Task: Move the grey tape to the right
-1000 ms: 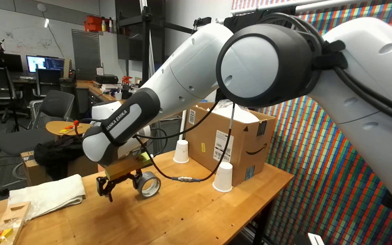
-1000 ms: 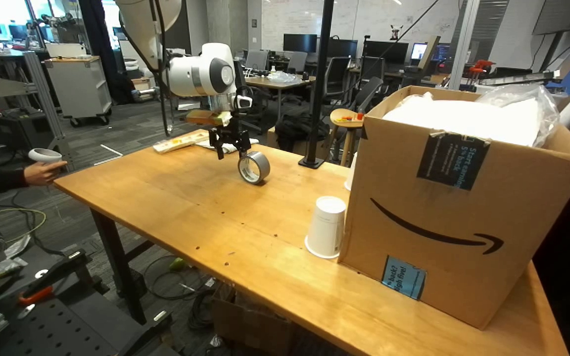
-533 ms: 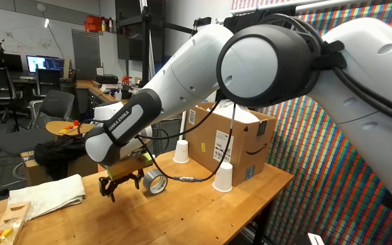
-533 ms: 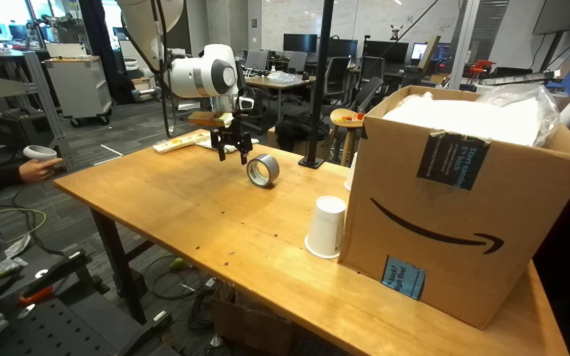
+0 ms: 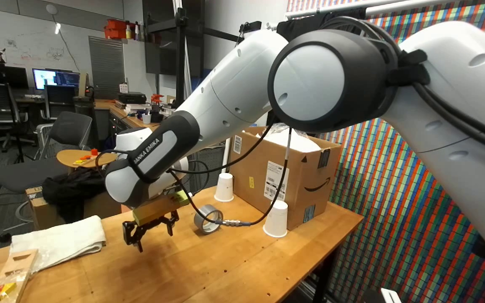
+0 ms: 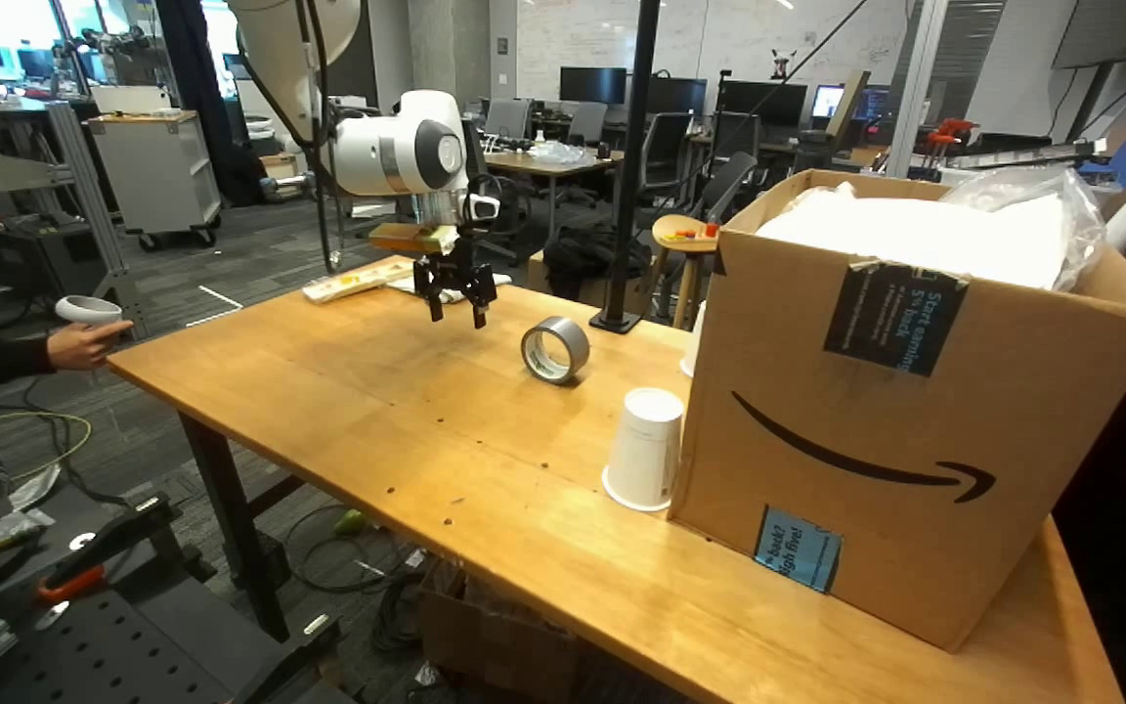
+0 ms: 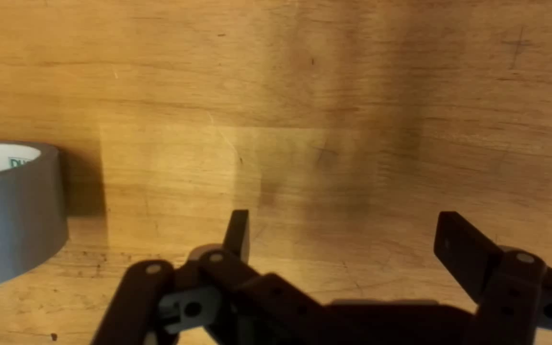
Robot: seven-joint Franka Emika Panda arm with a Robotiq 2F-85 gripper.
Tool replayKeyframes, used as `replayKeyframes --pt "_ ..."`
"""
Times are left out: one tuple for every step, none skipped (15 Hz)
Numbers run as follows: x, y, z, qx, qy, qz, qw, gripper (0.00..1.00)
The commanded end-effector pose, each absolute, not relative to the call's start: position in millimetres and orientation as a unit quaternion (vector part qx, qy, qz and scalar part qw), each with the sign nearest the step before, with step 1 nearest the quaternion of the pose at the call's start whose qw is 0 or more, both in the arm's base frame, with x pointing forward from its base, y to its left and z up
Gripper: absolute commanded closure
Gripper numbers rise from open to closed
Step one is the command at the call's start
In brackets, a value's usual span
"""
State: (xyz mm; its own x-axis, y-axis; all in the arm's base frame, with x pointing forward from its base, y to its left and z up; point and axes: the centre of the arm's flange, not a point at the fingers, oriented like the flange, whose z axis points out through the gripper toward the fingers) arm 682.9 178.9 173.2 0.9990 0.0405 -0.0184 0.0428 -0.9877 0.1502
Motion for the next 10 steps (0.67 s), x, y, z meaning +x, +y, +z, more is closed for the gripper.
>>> replayKeyframes --pt "682 163 185 0.997 0.027 0.003 0.078 0.00" --pt "683 158 184 0.997 0.025 0.002 0.078 0.00" --pt "684 153 184 0.997 0.023 0.002 0.078 0.00" --pt "684 147 184 0.997 0.020 0.001 0.077 0.00" --pt "685 141 183 0.997 0.017 0.000 0.077 0.00" --pt "685 134 183 0.997 0.015 -0.001 0.077 0.00" --pt "686 128 183 0.997 0.012 -0.001 0.077 0.00" --pt "687 121 182 0.997 0.009 -0.002 0.077 0.00" --pt "688 116 183 0.997 0.007 -0.002 0.077 0.00" --pt "689 109 182 0.997 0.004 -0.003 0.078 0.00"
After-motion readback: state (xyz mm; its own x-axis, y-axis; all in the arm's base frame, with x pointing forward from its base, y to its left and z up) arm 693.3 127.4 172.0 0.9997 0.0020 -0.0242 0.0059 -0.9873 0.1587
